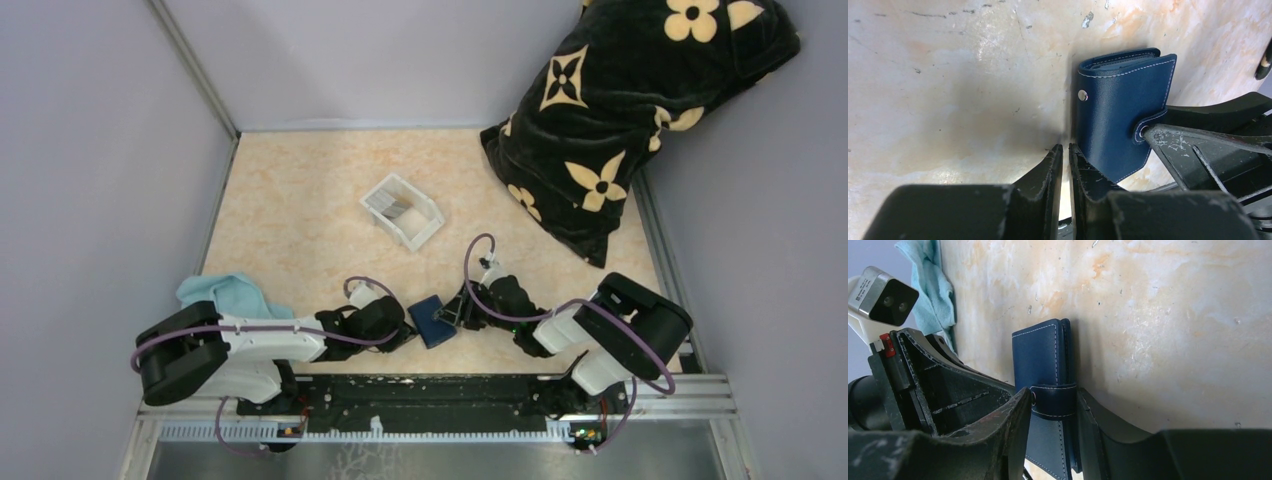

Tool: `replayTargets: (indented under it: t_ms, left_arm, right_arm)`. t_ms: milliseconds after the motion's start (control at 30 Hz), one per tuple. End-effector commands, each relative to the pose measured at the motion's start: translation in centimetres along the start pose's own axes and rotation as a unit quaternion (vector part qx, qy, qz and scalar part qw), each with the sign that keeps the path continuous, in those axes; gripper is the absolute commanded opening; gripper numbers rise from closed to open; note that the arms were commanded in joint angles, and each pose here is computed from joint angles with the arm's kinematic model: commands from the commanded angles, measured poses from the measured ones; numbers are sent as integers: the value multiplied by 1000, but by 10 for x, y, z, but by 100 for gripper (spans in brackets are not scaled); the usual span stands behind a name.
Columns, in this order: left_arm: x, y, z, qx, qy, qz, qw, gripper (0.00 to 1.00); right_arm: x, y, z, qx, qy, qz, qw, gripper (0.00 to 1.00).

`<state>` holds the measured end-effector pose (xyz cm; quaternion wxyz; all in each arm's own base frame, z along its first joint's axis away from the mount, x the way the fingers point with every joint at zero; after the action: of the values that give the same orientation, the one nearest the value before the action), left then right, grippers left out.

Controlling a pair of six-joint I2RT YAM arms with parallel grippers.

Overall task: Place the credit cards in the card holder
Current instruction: Close the card holder at the center of the board.

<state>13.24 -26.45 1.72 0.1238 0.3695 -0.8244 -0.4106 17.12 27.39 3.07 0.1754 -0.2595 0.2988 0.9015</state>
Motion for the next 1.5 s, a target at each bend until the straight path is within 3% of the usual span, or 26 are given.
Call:
replayTargets:
  t_ms: [0, 900, 1467]
  left_arm:
    - [-24, 1, 98, -164, -80, -37, 983, 19]
    - [-20, -3, 97, -164, -83, -29, 983, 19]
    - [-18, -5, 97, -163, -83, -26, 983, 19]
  right_arm:
    - [43, 12, -30, 51, 6, 71, 996, 38]
    - [61, 14, -40, 77, 13, 89, 993, 21]
    - [82, 11, -53, 133, 61, 123, 982, 7]
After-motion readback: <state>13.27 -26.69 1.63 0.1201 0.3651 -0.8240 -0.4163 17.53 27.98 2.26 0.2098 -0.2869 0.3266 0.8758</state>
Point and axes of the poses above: each gripper's point midway between its finger pads, its own y axis back along the fingers, its own z axis along the line the jaws close on, x = y × z, the point moved 1 cm from there along y, back along the fingers, and after that the axes turned 11 degrees about y, right-handed, at the moved point
